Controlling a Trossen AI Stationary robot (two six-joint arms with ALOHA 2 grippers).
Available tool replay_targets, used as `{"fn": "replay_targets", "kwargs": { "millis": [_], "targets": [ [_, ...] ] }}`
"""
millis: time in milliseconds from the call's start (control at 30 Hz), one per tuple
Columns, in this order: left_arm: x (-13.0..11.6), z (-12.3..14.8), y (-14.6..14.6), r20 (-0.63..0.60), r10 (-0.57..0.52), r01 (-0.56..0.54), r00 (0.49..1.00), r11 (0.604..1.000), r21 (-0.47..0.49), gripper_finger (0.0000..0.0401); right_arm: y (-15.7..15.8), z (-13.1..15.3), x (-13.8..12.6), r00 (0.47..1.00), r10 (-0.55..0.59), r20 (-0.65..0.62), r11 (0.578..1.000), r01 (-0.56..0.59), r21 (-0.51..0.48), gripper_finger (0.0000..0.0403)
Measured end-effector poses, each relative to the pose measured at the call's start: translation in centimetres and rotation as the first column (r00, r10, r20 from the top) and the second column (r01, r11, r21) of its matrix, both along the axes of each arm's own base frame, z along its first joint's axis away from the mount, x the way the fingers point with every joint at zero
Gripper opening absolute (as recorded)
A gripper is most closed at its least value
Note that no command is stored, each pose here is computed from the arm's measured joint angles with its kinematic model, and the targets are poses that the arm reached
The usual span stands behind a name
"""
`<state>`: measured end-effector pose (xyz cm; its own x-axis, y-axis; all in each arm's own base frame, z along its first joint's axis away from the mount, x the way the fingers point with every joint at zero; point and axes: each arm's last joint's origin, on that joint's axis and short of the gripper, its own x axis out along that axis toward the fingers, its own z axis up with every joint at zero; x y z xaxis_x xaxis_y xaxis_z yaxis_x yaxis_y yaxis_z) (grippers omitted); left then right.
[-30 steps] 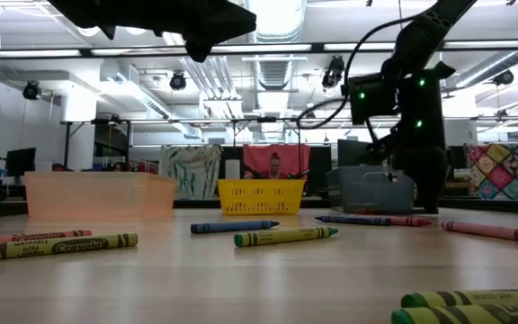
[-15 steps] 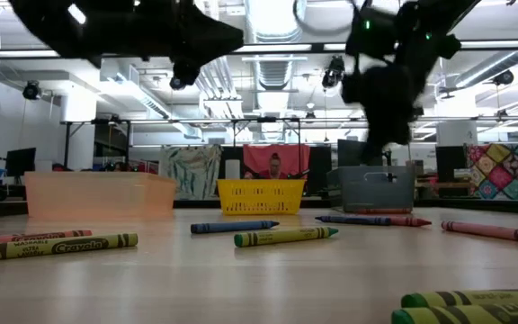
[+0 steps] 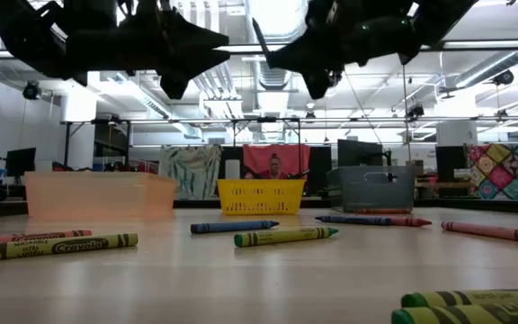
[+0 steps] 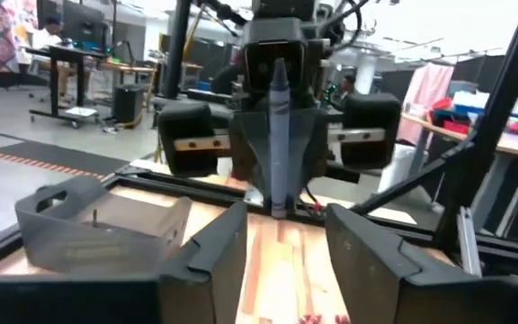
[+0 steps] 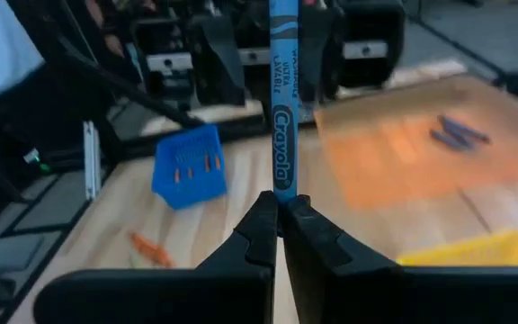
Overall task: Sort crayons
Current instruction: Put the blue crayon into the orange bin
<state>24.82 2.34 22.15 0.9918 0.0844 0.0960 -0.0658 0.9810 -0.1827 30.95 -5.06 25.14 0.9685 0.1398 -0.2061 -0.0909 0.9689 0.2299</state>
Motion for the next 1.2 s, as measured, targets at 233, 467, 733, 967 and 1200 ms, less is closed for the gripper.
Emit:
{"fn": "replay_targets", "kwargs": {
  "millis": [233,467,733,967,1200],
  "targets": [
    [0.7,1.6,0.1,0.045,0.005,-0.007,0.999,0.999,0.041,0.0155,0.0,0.0,0.4,0.999,0.016,0.042,1.000,-0.015,-0.016,0.0009],
    [3.0,1.7,0.3,0.034,0.010,-0.012,0.999,0.998,0.056,0.0155,0.4,0.1,0.5,0.998,0.042,0.051,0.998,-0.040,-0.057,0.0009],
    [5.9,1.9,0.5,0.023,-0.024,0.022,0.999,0.997,0.075,0.0151,0.5,0.0,0.6,0.998,0.047,0.049,0.997,-0.043,-0.066,0.0009],
    [6.2,1.9,0.5,0.023,-0.026,0.024,0.999,0.997,0.076,0.0132,0.5,0.0,0.6,0.998,0.048,0.048,0.997,-0.044,-0.069,0.0009],
    [6.2,1.8,0.5,0.017,-0.028,0.026,0.999,0.997,0.074,0.0073,0.5,0.0,0.6,0.998,0.046,0.048,0.997,-0.043,-0.069,0.0009]
  ]
}}
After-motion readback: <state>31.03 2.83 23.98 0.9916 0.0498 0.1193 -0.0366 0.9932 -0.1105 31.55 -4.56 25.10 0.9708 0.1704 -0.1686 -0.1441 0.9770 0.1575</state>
